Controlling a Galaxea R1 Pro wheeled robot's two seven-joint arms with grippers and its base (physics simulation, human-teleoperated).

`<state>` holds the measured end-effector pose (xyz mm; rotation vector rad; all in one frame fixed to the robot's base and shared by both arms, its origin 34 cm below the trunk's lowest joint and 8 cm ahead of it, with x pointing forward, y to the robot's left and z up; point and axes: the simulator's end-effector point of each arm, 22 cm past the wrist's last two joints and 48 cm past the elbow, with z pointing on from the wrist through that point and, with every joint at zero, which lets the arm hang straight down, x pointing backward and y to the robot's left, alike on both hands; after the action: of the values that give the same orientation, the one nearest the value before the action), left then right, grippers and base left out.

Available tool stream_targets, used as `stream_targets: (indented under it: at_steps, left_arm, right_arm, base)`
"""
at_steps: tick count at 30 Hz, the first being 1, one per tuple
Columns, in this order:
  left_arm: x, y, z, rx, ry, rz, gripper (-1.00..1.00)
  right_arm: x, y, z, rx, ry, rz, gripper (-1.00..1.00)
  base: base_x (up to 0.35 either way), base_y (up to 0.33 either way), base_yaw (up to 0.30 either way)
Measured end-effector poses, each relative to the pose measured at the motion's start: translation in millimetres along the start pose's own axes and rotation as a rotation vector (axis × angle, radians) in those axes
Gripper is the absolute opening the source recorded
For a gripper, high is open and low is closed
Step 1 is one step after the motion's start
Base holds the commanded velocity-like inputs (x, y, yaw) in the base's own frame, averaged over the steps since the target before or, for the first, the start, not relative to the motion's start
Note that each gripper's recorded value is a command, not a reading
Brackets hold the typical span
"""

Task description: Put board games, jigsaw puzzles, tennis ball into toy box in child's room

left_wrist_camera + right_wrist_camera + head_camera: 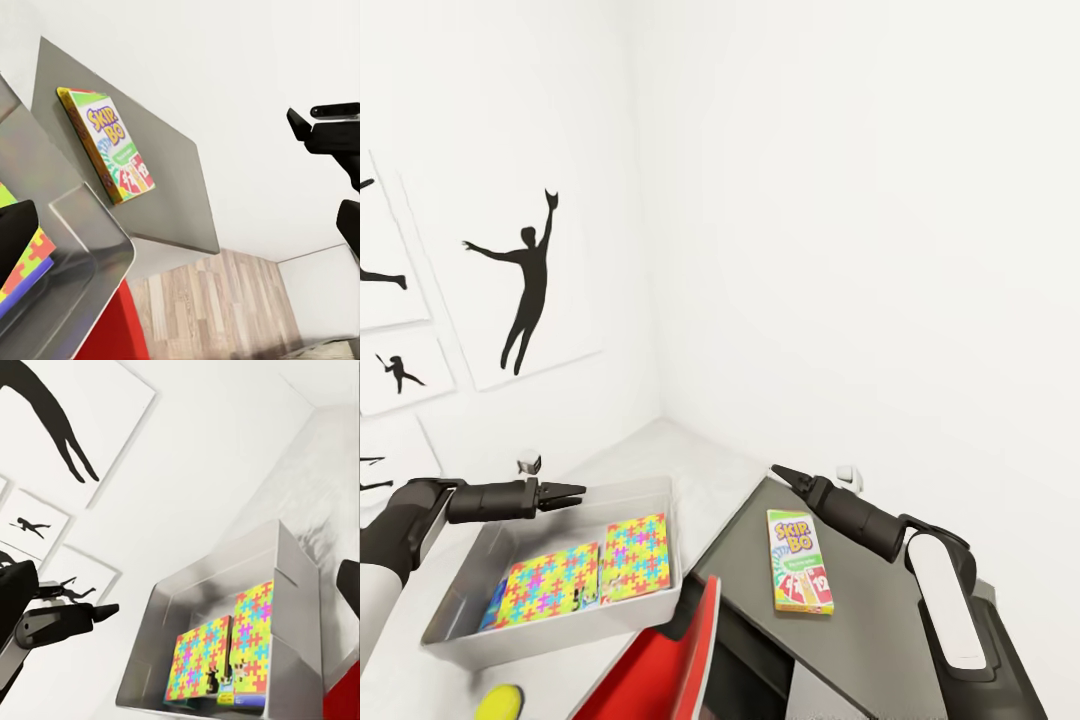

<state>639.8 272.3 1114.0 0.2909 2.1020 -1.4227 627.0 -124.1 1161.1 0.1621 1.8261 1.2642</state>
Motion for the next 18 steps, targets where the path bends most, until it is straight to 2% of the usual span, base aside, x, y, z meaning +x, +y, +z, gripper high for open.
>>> stream_targets:
  at_steps: [18]
  left_arm:
    - [3.7,8.4,2.7,-0.004,0.008,-0.011,1.00]
  right_arm:
    - [4.6,-7.0,4.7,0.005,0.006,0.017,1.00]
  base:
    - [0.000,0.000,-0.219]
